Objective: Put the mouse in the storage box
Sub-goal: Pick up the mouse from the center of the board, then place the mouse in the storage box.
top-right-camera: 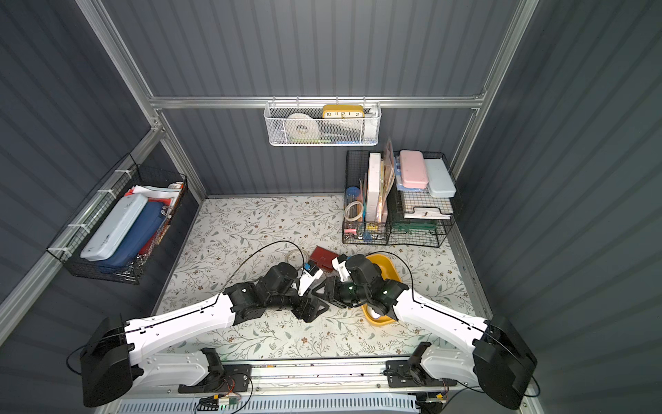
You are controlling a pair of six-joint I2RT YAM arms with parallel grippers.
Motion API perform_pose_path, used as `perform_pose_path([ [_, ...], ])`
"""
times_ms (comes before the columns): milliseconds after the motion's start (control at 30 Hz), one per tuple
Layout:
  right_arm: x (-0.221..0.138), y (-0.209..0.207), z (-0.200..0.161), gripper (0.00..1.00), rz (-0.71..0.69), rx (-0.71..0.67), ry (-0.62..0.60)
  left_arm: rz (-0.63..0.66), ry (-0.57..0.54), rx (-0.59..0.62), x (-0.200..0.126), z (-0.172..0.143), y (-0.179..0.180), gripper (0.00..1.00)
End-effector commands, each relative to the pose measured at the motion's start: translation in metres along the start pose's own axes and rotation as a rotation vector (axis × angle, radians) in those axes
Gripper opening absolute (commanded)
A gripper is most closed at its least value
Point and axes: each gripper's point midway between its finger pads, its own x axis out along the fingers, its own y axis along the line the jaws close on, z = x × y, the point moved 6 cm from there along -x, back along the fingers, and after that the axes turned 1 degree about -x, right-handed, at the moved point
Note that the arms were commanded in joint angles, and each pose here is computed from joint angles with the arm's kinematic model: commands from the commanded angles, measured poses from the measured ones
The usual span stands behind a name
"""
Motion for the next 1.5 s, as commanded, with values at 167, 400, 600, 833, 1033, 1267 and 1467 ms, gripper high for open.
perform_pose_path([
  [167,-0.015,0.008,0.024,0.30,-0.081,-0.099,-0.120,0.012,-0.026,0.014,-0.006,-0.002,0.000,0.99],
  [400,-0.059,-0.011,0.066,0.29,-0.192,-0.113,-0.307,0.049,-0.020,0.010,-0.010,-0.006,0.005,0.99],
  [600,-0.106,-0.050,0.094,0.29,-0.283,-0.056,-0.424,0.066,-0.012,-0.004,-0.010,-0.013,0.008,0.99],
  [833,-0.131,-0.093,0.104,0.29,-0.345,0.036,-0.503,0.078,-0.011,-0.010,-0.008,-0.016,0.011,0.99],
  [1033,-0.115,-0.117,0.101,0.29,-0.270,0.118,-0.450,0.088,-0.002,-0.010,-0.008,-0.017,0.012,0.99],
  [1267,-0.094,-0.135,0.100,0.29,-0.219,0.182,-0.398,0.136,-0.023,-0.002,-0.019,-0.019,0.017,0.99],
  [1467,-0.087,-0.146,0.103,0.29,-0.225,0.196,-0.415,0.163,-0.004,-0.007,-0.020,-0.024,0.022,0.99],
])
